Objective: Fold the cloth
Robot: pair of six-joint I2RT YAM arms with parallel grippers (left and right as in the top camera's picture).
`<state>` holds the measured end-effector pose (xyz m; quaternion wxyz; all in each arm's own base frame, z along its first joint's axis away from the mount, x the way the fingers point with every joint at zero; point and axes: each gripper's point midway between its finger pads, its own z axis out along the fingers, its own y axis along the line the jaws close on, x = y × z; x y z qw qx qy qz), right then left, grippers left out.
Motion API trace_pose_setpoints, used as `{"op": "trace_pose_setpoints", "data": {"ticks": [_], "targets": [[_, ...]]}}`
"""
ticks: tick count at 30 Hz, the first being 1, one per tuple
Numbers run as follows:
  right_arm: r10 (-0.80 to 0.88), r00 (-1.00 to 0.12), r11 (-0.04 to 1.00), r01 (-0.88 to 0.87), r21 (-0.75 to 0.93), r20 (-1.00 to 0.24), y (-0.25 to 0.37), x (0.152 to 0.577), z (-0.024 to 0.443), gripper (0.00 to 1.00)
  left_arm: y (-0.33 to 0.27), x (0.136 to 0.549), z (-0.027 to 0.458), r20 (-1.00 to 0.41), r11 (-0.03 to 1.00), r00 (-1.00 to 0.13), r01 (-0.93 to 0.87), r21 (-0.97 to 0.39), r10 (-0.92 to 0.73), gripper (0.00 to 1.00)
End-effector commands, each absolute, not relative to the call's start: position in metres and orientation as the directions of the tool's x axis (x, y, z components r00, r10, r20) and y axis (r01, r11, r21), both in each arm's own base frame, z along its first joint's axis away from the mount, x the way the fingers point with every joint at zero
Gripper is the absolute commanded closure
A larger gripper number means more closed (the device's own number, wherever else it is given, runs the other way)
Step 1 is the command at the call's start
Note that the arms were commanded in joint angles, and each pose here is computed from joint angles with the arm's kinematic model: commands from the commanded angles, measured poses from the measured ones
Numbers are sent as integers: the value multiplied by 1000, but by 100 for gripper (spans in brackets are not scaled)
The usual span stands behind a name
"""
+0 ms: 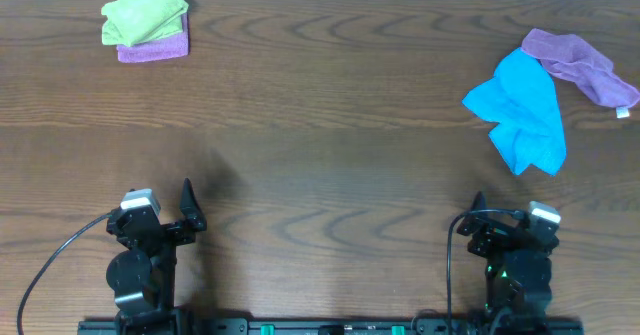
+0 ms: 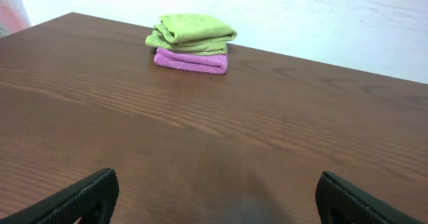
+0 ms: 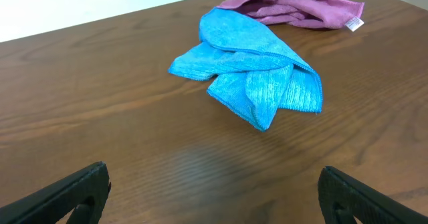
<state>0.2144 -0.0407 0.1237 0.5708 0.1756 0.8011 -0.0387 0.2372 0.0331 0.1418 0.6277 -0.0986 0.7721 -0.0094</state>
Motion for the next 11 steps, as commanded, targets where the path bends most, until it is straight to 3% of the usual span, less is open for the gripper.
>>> {"op": "trace_pose_setpoints", "data": {"ticks": [1,11], "targets": [[229,-287,936,328,129,-930,-42,214,122,1,36,236,126,-959,975,-219,-164,-147,-182,5],[229,-287,936,328,129,-930,-42,214,122,1,36,236,126,-959,975,-219,-164,-147,-182,5]]}}
